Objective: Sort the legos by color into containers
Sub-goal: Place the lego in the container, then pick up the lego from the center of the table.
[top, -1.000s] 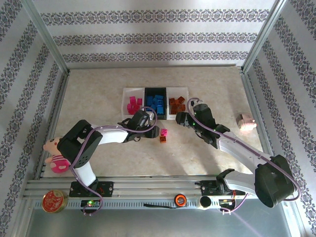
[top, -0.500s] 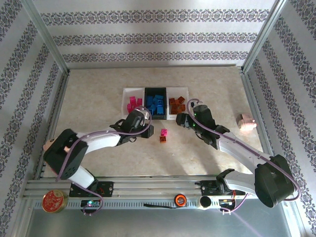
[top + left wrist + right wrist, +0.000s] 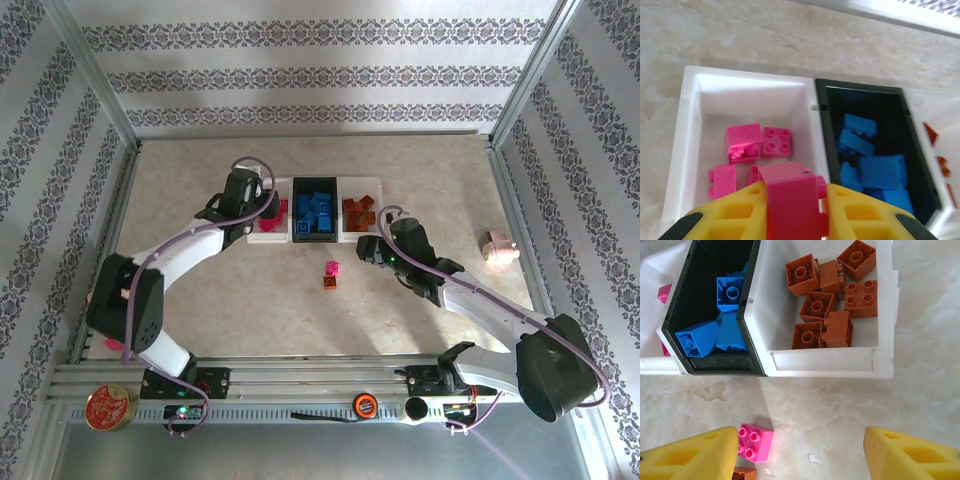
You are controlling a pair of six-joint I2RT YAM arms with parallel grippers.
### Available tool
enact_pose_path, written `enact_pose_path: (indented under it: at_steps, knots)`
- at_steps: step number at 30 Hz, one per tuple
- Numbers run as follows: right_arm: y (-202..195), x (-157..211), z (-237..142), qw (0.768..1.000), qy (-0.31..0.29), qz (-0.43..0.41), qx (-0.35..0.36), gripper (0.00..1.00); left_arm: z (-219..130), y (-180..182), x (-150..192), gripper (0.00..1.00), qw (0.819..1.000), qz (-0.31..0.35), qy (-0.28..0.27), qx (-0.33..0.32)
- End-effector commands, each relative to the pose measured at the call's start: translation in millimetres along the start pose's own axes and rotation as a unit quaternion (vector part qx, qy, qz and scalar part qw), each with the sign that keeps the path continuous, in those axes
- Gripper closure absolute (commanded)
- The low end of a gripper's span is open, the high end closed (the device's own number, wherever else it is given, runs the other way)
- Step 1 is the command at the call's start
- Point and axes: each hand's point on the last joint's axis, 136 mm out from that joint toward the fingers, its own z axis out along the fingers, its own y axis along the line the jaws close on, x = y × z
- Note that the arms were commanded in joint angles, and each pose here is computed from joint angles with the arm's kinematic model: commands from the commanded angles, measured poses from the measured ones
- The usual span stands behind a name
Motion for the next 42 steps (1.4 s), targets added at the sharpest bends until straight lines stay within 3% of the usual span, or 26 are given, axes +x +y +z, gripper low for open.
enact_pose_path:
  at_steps: [1, 3, 8, 12, 15, 23, 26, 34, 42]
  knots:
    - [2, 4, -4, 1.000, -0.002, 0.001, -0.005, 0.32, 20, 8, 4, 0.72, 1.000, 0.013, 0.023, -0.011]
    - [1, 6, -4, 1.000, -0.001, 0.001, -0.004, 0.32, 30, 2, 0, 0.69, 1.000, 0.010, 0.026, -0.002]
    - [5, 11, -5, 1.000, 0.006, -0.003, -0.011, 0.31, 38, -8, -11, 0.43, 1.000, -0.009, 0.018, 0.023]
    - [13, 23, -1, 0.999, 0.027, -0.013, -0.021, 0.29, 24, -21, -18, 0.29, 0.998, -0.028, 0.006, 0.056]
    - [25, 38, 5, 0.998, 0.048, -0.025, -0.031, 0.28, 4, -30, -18, 0.25, 0.995, -0.047, -0.007, 0.091]
    - [61, 68, 32, 0.993, 0.099, -0.054, -0.042, 0.27, -53, -31, 30, 0.15, 0.983, -0.101, -0.013, 0.152]
    - [64, 71, 45, 0.992, 0.106, -0.066, -0.028, 0.27, -69, -23, 55, 0.00, 0.981, -0.116, -0.006, 0.157]
    - [49, 76, 73, 0.989, 0.121, -0.069, 0.040, 0.33, -104, 1, 84, 0.00, 0.981, -0.131, -0.023, 0.140]
    - [48, 90, 91, 0.985, 0.146, -0.077, 0.058, 0.43, -106, 10, 100, 0.00, 0.983, -0.130, -0.010, 0.128]
